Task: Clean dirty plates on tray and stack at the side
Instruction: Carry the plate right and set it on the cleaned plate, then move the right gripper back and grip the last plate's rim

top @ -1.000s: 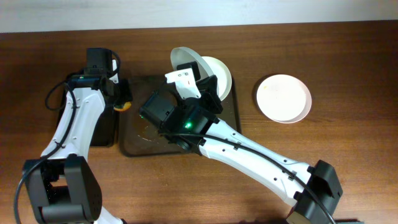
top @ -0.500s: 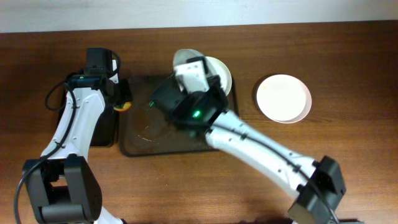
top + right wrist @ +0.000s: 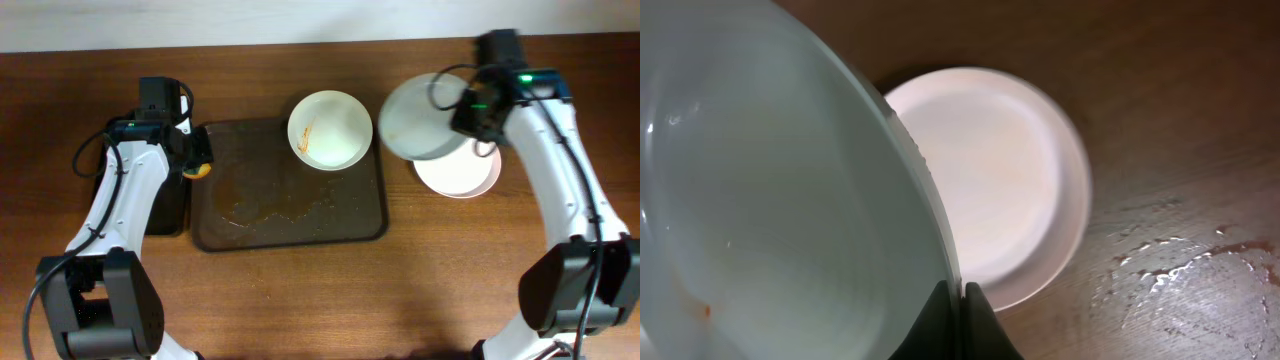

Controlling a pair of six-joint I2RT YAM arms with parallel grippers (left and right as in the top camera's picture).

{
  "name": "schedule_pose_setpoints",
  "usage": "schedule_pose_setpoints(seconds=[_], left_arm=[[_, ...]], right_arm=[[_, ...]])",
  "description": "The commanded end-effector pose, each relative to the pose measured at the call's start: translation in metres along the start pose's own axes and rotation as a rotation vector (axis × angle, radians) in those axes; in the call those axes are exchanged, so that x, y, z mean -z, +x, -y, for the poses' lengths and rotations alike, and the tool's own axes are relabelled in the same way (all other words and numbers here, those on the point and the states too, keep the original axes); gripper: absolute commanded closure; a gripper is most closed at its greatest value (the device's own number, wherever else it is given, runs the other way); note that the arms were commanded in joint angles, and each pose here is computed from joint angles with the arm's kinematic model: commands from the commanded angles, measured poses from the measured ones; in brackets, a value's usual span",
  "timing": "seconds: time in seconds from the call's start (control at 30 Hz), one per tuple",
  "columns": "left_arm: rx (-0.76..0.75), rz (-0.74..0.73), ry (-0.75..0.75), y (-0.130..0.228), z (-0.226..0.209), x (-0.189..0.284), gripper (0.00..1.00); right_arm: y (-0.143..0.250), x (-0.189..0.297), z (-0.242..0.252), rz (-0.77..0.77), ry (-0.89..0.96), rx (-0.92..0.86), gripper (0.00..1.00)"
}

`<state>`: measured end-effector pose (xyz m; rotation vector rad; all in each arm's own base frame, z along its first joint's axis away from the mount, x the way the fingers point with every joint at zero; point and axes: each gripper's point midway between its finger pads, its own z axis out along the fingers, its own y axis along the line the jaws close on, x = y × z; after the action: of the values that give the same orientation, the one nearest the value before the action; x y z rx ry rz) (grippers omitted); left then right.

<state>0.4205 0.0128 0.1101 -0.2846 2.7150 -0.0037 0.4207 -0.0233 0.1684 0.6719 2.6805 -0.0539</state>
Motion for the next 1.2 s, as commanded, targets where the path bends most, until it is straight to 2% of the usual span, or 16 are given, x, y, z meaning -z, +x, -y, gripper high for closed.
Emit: schedule_pose_setpoints(seconds=[0.0, 0.2, 0.43, 0.5, 0.6, 0.67, 0.7, 0.87, 0.97, 1.07, 1.17], left_arm=[[0.014, 0.011, 0.018, -0.003, 0.005, 0.003, 1.0], [0.014, 0.011, 0.018, -0.003, 0.005, 0.003, 1.0], [0.014, 0.011, 0.018, -0.003, 0.005, 0.003, 0.99], [0.014, 0.011, 0.018, -0.003, 0.005, 0.003, 0.99], [0.014, 0.011, 0.018, -0.003, 0.005, 0.003, 0.99], [0.014, 0.01, 0.018, -0.003, 0.005, 0.003, 0.99], [0.014, 0.011, 0.018, -0.003, 0.005, 0.003, 1.0], [0.014, 0.012, 0.019, -0.003, 0.005, 0.003, 0.99], [0.014, 0.017, 0.038, -0.005, 0.008, 0.003, 1.0], [0.013, 0.011, 0.074, -0.004, 0.014, 0.004, 0.99], [0.012, 0.01, 0.077, -0.003, 0.015, 0.004, 0.99]], right_arm=[[0.002, -0.009, 0.039, -0.036, -0.01, -0.112, 0.96], [0.015, -0.05, 0.083, -0.065, 0.041, -0.201, 0.96], [0.03, -0.077, 0.087, -0.078, 0.04, -0.208, 0.95], [0.031, -0.078, 0.081, -0.075, 0.031, -0.191, 0.87], [0.033, -0.077, 0.067, -0.07, 0.011, -0.136, 0.64], [0.034, -0.077, 0.054, -0.069, -0.017, -0.113, 0.5], [0.034, -0.076, 0.045, -0.069, -0.047, -0.102, 0.48], [0.04, -0.059, -0.016, -0.108, -0.272, -0.006, 0.47], [0.052, -0.049, -0.063, -0.11, -0.38, 0.054, 0.53], [0.064, -0.042, -0.103, -0.091, -0.413, 0.038, 0.53], [0.067, -0.046, -0.123, -0.04, -0.373, 0.003, 0.52]])
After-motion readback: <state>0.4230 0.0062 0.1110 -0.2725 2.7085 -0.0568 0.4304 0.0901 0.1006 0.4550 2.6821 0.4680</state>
